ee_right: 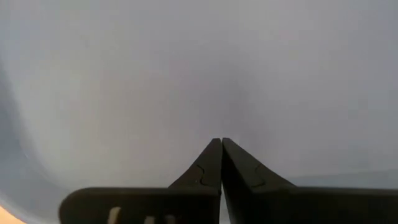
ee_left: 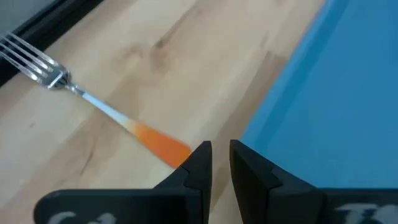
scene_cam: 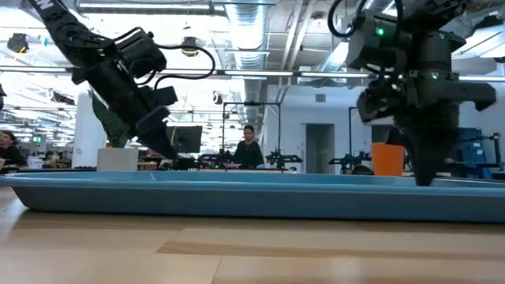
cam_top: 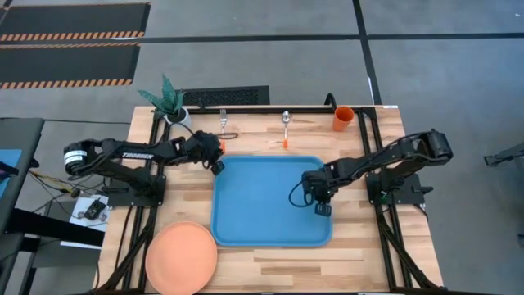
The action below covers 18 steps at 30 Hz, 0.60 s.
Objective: Pick and place plate/cup/fork/spoon on tray
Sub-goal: Move the blue serving tray to the center of the table, then put the orange fork on the blue serving tray
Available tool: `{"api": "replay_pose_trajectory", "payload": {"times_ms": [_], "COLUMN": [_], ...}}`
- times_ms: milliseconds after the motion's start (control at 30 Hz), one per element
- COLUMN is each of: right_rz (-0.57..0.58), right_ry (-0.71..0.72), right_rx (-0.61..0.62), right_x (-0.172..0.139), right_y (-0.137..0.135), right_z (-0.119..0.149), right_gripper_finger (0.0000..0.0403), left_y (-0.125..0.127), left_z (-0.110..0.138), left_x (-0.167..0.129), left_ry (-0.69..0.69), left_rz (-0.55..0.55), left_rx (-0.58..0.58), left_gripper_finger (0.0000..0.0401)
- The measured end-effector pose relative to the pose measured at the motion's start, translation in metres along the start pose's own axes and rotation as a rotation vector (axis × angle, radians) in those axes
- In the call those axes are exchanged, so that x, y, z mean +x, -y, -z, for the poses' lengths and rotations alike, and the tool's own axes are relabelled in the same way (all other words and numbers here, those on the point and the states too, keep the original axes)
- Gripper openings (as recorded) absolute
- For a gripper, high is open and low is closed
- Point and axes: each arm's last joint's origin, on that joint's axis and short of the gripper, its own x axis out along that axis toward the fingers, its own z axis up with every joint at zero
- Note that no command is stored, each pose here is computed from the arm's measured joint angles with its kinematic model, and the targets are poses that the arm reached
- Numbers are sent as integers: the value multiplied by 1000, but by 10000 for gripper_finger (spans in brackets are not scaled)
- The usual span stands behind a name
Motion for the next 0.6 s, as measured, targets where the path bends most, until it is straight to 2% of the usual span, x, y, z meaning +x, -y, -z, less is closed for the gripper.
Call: {"api": "replay_pose_trajectory", "payload": {"times_ms": [267,433,600], "right_rz": [-1,-20,36], "right_ry": [231,490,811], "right_rx": [-113,-155,-138], "right_x": [-31,-30,-40], "right_y": [24,60,85], "right_z": [-15,-25,-38], "right_gripper_finger": [6,5,6], "left_y": [-29,-40,-44], "left_z": [-25,-43,-75], "left_x": [-3,-2,5], "left_ry": [-84,-131,-183], "left_rz": [-31,-65,-74], "left_rx": [-176,-219,-222], "left_gripper_finger": [46,54,81]}}
